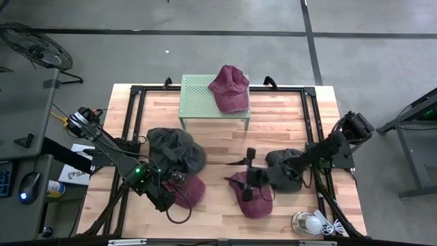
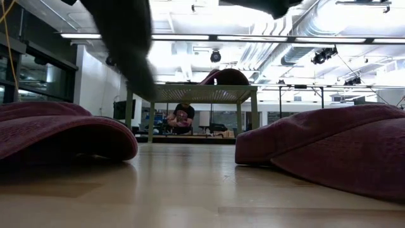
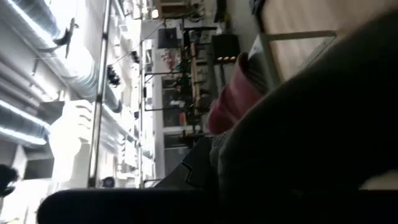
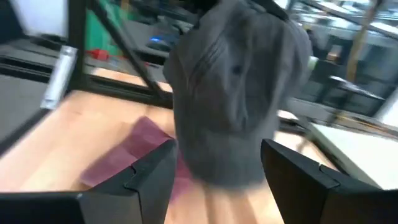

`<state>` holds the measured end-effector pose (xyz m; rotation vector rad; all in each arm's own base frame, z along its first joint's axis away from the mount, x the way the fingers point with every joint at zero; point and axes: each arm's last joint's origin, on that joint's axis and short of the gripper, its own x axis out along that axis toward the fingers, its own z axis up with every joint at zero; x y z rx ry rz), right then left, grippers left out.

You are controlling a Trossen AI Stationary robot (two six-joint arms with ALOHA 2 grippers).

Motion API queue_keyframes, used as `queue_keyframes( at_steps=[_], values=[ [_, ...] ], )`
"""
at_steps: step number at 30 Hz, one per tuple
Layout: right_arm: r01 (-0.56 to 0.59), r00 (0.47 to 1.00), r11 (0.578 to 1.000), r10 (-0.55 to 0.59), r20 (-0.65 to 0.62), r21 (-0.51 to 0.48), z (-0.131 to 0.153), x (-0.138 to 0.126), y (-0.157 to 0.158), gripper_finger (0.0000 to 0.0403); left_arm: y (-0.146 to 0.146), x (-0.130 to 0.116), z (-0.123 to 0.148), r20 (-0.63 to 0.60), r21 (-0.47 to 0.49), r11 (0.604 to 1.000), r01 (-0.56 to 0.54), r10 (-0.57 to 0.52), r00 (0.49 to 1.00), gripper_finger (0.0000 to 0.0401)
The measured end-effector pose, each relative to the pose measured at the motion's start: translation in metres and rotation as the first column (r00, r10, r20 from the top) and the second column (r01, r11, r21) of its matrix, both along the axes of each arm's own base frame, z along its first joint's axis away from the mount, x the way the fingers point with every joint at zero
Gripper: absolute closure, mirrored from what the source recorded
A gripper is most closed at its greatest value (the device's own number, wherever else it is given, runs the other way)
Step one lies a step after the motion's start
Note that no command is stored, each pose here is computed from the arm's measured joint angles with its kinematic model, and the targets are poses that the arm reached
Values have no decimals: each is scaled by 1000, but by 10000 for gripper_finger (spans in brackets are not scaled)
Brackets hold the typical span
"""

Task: Pick & Place hat
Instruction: Put the top left black cap on the left side of the shelf

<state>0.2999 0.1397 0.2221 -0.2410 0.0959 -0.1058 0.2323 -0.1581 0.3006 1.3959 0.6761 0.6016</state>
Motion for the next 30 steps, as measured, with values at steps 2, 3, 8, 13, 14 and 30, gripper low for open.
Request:
queue_keyframes(
  at_steps=[2, 3, 8, 13, 14, 30],
  values=[
    [-53, 999, 999, 53, -9, -7, -1, 6, -10, 175, -1, 1, 0, -12, -21, 1000, 18, -18, 1000, 386],
    [-62, 998, 998, 62, -15, -17, -1, 8, -15, 176, -2, 2, 1, -15, -31, 999, 25, -26, 1000, 386],
    [-73, 997, 995, 71, -26, -69, 1, 15, -36, 175, -7, 8, 4, -10, -100, 992, 79, -81, 997, 386],
    [-140, 990, 989, 139, -17, -42, 18, 12, -54, 175, -13, 14, 7, -17, -166, 973, 160, -165, 986, 386],
    [-167, 986, 986, 166, -14, -26, 21, 11, -57, 175, -14, 15, 8, -17, -174, 969, 174, -180, 984, 386],
    [-371, 924, 929, 367, -108, -15, 27, 4, -82, 178, -1, 54, 27, 104, -399, 733, 552, -561, 821, 386]
  ],
)
